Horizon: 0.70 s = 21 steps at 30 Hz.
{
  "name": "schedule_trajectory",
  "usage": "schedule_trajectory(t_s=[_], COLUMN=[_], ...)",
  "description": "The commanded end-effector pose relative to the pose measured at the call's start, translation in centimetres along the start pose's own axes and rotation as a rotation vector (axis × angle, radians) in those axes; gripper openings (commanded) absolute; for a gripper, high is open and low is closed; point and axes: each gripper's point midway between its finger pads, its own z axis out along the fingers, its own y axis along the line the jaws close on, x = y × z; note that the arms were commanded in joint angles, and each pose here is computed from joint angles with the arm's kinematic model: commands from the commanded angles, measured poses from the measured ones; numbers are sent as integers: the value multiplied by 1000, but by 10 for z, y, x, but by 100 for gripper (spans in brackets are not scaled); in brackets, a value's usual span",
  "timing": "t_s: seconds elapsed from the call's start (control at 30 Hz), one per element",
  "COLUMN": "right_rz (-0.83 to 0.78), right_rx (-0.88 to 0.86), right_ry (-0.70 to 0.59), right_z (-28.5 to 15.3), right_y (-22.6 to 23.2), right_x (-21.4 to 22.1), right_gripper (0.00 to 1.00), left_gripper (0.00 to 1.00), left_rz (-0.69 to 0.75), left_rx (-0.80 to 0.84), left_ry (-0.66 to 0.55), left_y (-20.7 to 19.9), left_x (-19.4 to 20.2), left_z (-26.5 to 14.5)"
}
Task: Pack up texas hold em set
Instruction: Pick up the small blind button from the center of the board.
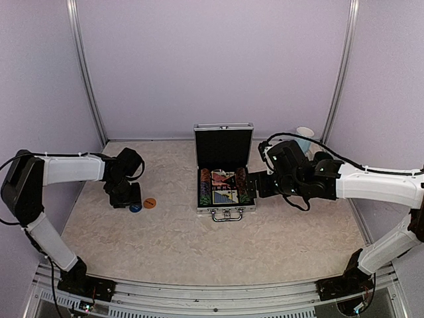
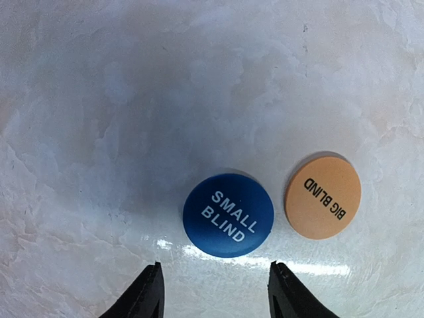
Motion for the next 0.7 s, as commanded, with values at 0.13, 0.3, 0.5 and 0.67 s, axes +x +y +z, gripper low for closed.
schedule_trajectory(t_s=[0.13, 0.3, 0.5, 0.67], right_rz=[4, 9, 12, 9], right_rx=[-19, -17, -10, -8], right_ry=[-11, -13, -15, -19], right_z=[-5, -7, -9, -8], right_y=[8, 7, 4, 4], right_x=[-5, -4, -2, -2], right_gripper=[99, 99, 99, 99], left_gripper=[64, 65, 65, 64], left_rz=[35, 50, 55, 61], left_rx=[-27, -42, -49, -72], left_ry=[9, 35, 58, 82], left_y=[-2, -6, -9, -6], left_x=[-9, -12, -10, -6], left_z=[10, 25, 34, 42])
